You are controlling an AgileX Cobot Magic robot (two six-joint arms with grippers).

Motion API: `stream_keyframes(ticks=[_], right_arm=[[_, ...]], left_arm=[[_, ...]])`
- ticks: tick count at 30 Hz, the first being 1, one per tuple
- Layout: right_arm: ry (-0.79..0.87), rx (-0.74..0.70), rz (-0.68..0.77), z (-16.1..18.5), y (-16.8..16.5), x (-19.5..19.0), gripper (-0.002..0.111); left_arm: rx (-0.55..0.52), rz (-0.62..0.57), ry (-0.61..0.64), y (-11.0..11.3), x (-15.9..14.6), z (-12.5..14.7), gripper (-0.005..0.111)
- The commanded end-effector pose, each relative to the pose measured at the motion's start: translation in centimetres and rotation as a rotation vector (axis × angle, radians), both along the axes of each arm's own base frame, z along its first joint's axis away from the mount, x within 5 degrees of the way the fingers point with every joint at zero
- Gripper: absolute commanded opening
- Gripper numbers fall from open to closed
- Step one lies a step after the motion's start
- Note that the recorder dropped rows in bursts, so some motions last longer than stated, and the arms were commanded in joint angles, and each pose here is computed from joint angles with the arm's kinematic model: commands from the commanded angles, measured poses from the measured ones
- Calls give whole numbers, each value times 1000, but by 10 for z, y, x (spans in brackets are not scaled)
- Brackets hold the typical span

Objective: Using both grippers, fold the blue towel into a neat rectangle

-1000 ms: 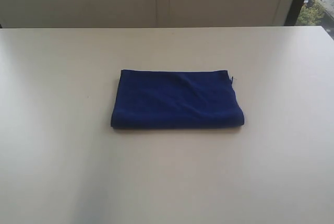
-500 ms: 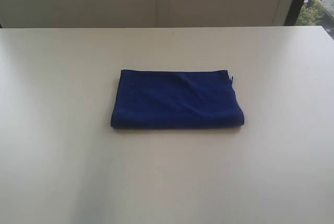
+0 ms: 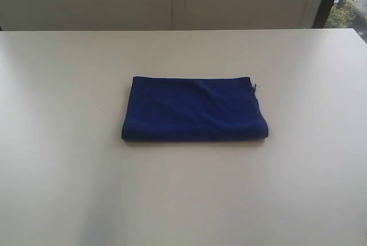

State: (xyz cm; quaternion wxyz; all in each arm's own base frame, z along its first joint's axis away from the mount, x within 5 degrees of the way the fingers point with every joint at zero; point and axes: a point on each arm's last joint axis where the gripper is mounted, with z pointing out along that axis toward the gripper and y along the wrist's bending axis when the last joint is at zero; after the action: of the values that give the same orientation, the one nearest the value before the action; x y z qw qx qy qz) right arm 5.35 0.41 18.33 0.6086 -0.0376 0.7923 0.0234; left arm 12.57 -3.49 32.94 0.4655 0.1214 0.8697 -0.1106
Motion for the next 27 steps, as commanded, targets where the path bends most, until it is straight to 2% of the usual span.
stream_keyframes(ticks=[1, 6, 8, 12, 15, 20, 24, 27], right_arm=[[-1, -14, 2, -2, 0, 0, 0], [-1, -14, 2, -2, 0, 0, 0], [-1, -14, 2, -2, 0, 0, 0], [-1, -14, 2, -2, 0, 0, 0], [-1, -14, 2, -2, 0, 0, 0], [-1, -14, 2, -2, 0, 0, 0], [-1, -14, 2, -2, 0, 0, 0], [-1, -14, 2, -2, 0, 0, 0]], left_arm=[[-12, -1, 0, 0, -1, -1, 0], [-12, 0, -8, 0, -1, 0, 0], [57, -8, -66, 3, 0, 3, 0], [72, -10, -112, 5, -16, -1, 0], [81, -9, -128, 8, -36, -20, 0], [108, 14, -172, 15, -61, -75, 0], [106, 51, -308, 19, -74, -112, 0], [99, 60, -356, 21, -78, -128, 0]])
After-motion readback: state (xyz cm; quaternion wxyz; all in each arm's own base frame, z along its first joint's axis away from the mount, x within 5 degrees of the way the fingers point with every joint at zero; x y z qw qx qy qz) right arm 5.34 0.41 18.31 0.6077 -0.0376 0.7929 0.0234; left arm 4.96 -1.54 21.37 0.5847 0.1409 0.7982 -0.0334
